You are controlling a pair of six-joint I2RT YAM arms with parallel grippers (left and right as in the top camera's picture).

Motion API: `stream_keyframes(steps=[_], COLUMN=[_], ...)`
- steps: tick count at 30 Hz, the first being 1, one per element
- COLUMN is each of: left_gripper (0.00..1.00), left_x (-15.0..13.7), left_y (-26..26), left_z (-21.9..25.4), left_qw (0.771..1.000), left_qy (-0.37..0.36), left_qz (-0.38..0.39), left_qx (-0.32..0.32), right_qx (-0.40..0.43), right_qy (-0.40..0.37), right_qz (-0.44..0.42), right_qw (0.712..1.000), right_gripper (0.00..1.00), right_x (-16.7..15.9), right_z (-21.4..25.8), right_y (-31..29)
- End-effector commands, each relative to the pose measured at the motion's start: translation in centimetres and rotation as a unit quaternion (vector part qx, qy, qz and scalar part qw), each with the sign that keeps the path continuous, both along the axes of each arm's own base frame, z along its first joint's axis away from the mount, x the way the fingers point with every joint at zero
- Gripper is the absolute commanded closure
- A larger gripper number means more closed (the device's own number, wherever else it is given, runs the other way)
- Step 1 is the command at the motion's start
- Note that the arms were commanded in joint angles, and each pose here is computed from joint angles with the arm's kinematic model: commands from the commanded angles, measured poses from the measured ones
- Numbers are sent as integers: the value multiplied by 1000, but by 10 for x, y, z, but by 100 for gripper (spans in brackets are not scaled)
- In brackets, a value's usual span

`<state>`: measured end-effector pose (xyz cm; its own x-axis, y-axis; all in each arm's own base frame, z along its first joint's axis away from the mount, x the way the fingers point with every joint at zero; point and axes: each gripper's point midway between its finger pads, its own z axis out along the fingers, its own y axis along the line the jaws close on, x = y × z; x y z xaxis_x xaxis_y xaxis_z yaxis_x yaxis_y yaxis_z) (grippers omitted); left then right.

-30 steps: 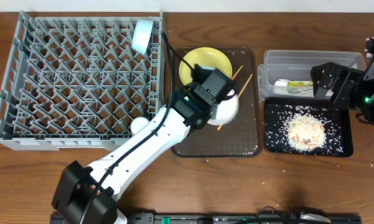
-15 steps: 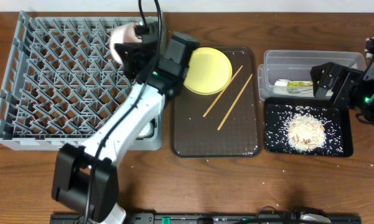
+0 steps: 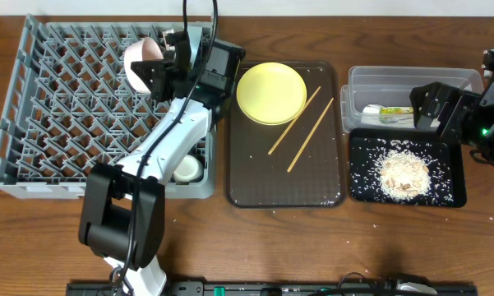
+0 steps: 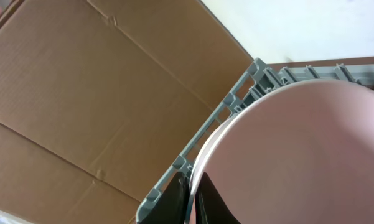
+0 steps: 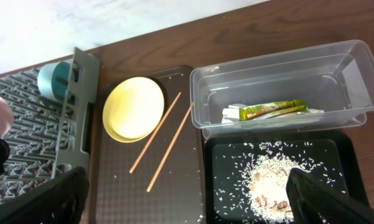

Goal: Sort waste into correct bins and load items into the dishwasher
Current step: 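Carry the pink bowl into the rack beside the blue bowl and release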

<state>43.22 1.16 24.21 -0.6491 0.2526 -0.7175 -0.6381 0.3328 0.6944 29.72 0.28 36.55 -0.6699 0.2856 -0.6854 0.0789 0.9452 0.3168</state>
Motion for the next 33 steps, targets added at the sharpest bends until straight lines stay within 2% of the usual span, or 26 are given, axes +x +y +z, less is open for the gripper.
stream_keyframes(steps=[1,15,21,26,33], left_gripper=[93,93,93,93,93], left_x=[-4,-17,-8,-5,-2], left_y=[-11,-21,-21,-15,-6], left_z=[-8,-39,-53,-54,-76], left_qw=[1000,999,999,999,999], left_qy=[13,18,12,-1,31], left_qz=[-5,-23,-44,-35,-22], left_qx=[18,18,-28,-33,-19], right_qx=[-6,-6,-6,-6,-6], right_qy=[-2,-2,-2,-2,-2], right_qz=[-3,-3,-3,-3,-3], right_qw=[1000,1000,1000,1000,1000], right_gripper=[1,1,1,1,1], right_x=[0,0,0,0,0], right_z=[1,1,1,1,1], right_y=[-3,-3,-3,-3,-3])
